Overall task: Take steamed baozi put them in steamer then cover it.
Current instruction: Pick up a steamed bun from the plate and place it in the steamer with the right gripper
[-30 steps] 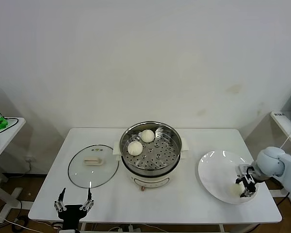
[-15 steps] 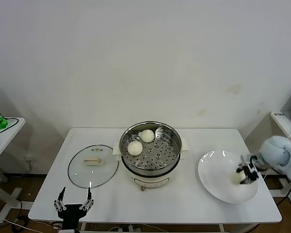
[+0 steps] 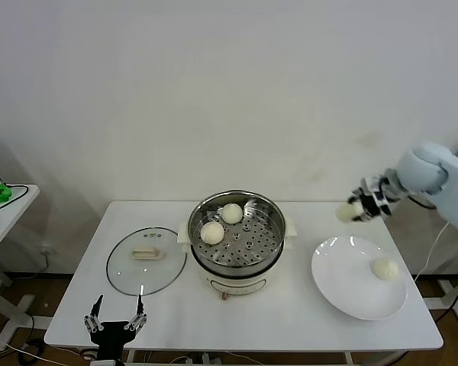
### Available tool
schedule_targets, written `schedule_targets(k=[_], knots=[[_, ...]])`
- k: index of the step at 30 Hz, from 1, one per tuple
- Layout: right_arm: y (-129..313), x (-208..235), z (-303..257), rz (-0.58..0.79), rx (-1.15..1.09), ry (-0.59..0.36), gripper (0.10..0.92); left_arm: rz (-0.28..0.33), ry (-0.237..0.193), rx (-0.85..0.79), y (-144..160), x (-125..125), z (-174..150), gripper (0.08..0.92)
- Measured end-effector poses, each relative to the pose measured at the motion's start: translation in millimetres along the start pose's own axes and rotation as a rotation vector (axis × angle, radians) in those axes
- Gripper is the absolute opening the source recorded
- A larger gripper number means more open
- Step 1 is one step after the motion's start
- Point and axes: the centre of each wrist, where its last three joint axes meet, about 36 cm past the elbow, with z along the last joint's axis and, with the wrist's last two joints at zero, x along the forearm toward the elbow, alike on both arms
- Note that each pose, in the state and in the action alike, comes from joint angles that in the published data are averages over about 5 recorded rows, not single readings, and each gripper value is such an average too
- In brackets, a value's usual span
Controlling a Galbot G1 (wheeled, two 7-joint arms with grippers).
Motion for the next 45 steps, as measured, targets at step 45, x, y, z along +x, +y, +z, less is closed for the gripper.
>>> schedule_targets(k=[45], knots=[[18.7,-74.9,-242.9,-0.073,0.933,-0.3,0.551,-0.02,0.037,0.051,5.2,6.3,2.2,0.823]])
